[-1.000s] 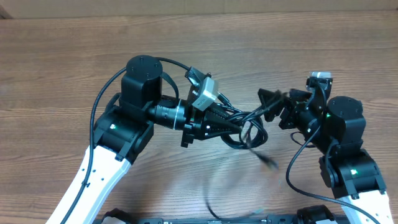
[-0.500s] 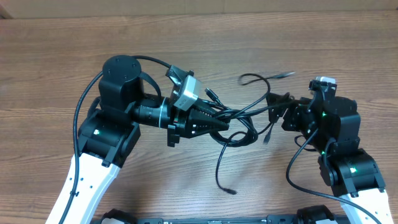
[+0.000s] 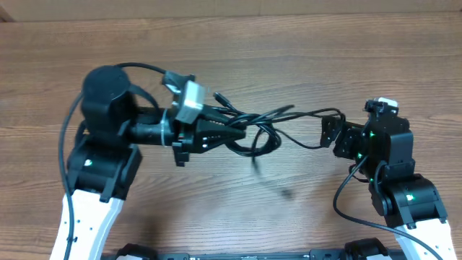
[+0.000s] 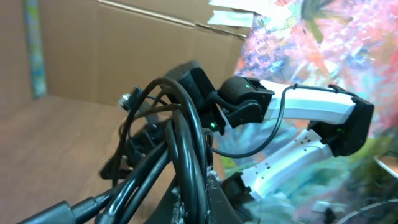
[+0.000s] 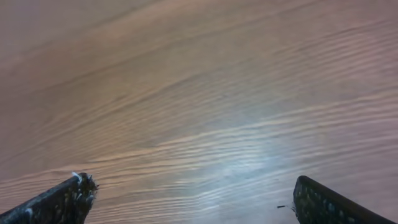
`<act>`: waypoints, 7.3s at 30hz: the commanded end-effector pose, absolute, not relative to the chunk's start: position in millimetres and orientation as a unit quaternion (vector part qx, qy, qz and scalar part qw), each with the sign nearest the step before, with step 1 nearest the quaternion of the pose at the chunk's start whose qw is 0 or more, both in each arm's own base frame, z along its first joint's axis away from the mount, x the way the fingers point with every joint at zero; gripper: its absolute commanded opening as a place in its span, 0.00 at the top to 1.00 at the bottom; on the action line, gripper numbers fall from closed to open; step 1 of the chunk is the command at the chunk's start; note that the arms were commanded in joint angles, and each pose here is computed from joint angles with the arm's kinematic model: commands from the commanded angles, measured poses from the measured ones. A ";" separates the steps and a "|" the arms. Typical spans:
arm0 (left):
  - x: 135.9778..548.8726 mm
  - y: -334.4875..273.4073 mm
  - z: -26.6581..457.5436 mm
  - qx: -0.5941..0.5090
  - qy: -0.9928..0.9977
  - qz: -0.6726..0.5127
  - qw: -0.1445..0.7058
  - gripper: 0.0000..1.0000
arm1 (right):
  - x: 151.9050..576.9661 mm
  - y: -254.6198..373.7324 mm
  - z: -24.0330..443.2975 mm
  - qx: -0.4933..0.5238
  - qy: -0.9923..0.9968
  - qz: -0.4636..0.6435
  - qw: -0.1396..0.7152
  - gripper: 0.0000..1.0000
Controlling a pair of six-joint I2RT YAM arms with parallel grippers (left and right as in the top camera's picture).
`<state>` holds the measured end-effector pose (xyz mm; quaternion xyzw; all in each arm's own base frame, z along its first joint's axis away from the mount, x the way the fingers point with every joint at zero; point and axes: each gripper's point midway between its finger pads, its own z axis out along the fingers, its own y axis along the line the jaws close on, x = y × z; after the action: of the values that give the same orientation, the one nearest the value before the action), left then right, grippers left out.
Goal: Untangle cables
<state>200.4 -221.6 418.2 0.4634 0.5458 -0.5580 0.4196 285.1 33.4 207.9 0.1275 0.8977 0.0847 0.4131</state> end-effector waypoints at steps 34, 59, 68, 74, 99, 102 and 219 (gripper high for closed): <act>270.5 -185.6 350.1 0.145 0.789 -0.499 0.327 0.96 | 218.5 182.4 291.3 -0.211 0.762 0.501 0.351 0.00; 256.6 -250.1 326.9 0.149 0.796 -0.547 0.212 0.96 | 219.8 190.7 322.7 -0.260 0.707 0.530 0.390 0.32; 254.3 -253.4 334.6 0.166 0.783 -0.560 0.217 0.96 | 225.8 190.8 317.6 -0.252 0.714 0.528 0.385 0.49; 255.7 -253.8 334.2 0.165 0.784 -0.557 0.220 0.96 | 230.1 191.5 312.1 -0.247 0.719 0.530 0.376 0.77; 285.0 -238.6 341.1 0.166 0.780 -0.524 0.300 0.96 | 235.1 189.4 309.6 -0.180 0.743 0.547 0.341 0.96; 288.7 -241.1 351.3 0.167 0.768 -0.531 0.315 0.96 | 239.8 188.6 313.9 -0.153 0.746 0.555 0.336 0.96; 278.4 -243.8 310.1 0.324 0.772 -0.399 0.373 0.96 | 209.4 197.0 316.6 -0.259 0.703 0.577 0.327 0.02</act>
<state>284.9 -238.6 297.8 0.2940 0.7969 -0.3819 0.3641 220.2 194.0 303.5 -0.2267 0.7258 0.5632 0.3233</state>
